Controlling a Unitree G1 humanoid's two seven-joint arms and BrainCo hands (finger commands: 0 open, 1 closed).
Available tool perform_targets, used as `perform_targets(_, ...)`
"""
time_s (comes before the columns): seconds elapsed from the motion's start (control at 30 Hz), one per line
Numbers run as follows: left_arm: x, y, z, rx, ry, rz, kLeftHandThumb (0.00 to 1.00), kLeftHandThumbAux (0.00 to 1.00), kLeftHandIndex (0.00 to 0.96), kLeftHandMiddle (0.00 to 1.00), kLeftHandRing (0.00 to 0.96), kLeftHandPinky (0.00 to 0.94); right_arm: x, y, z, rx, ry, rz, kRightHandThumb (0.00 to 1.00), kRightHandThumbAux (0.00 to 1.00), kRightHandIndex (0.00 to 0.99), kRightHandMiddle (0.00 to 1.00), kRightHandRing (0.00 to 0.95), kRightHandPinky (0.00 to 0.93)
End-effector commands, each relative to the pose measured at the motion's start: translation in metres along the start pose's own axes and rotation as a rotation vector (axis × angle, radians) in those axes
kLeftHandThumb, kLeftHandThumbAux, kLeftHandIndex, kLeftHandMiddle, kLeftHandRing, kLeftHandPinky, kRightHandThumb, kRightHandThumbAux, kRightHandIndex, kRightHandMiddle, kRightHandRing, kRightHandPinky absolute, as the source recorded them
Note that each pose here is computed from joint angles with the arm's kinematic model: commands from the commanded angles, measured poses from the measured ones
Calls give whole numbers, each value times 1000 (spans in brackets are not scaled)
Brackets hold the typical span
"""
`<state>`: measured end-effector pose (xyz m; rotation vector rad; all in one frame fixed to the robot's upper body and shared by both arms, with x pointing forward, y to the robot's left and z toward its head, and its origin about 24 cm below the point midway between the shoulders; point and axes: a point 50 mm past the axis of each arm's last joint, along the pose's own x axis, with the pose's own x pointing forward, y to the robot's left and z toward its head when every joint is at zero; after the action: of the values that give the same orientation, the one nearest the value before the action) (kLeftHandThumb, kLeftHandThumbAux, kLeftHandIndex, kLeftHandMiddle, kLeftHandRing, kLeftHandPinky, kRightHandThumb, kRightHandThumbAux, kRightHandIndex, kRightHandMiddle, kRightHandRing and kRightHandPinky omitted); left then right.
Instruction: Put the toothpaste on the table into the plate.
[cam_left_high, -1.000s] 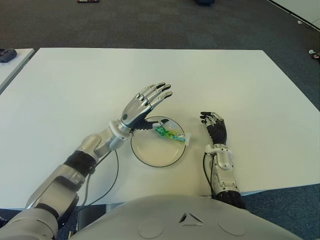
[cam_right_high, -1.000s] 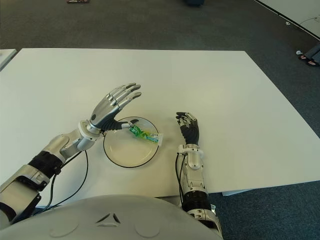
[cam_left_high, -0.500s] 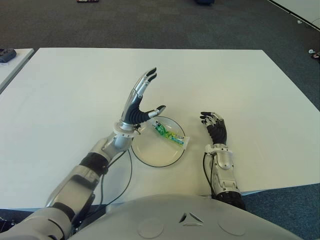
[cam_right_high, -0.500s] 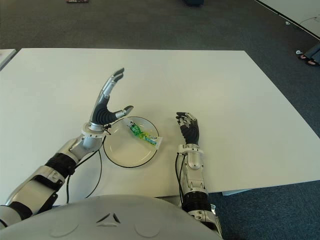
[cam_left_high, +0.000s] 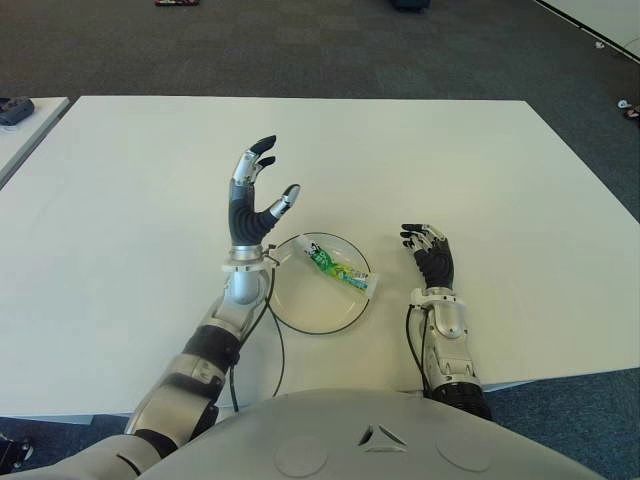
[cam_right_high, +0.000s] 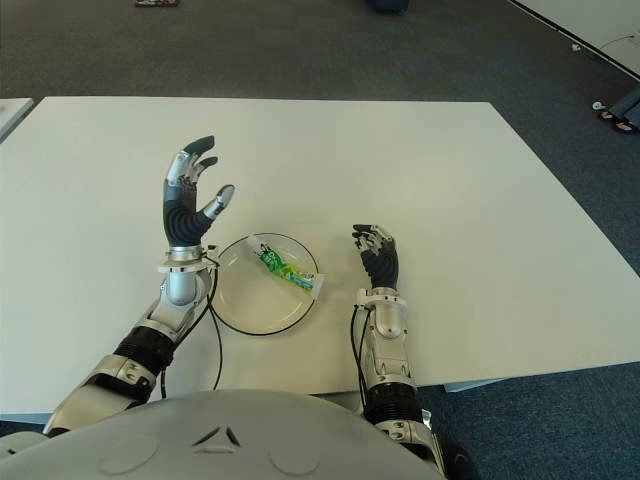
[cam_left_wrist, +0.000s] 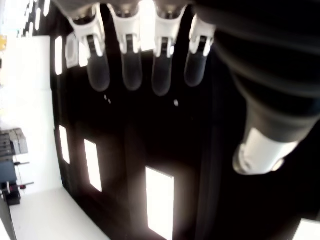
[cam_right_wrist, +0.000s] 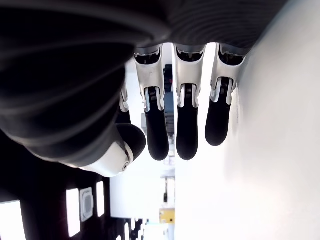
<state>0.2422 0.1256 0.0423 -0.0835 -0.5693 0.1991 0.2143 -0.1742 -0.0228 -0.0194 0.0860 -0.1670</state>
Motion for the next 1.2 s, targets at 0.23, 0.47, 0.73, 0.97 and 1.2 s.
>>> perform_targets(0.23, -5, 11, -13, -137, 200, 161, 545, 722, 418, 485, 463, 479, 0, 3, -3, 7, 13, 15, 697, 738, 417, 403, 359, 362)
perform_targets(0.47, -5, 17, -17, -155, 262, 168, 681, 715, 429, 534, 499, 491, 1, 3, -3, 12, 25, 13, 696, 739, 415, 391, 358, 369)
perform_targets(0.73, -10, 29, -30, -167, 346, 170, 698, 714, 432, 552, 516, 488, 2, 3, -3, 6, 25, 2, 695, 739, 414, 386, 358, 367)
perform_targets(0.97, -13, 36, -35, -159, 372, 143, 698, 715, 432, 550, 520, 496, 3, 3, -3, 6, 24, -3, 695, 738, 413, 380, 357, 369)
perform_targets(1.2, -31, 63, -50, -137, 455, 110, 700, 715, 432, 550, 528, 505, 3, 3, -3, 8, 27, -8, 696, 738, 413, 382, 362, 378)
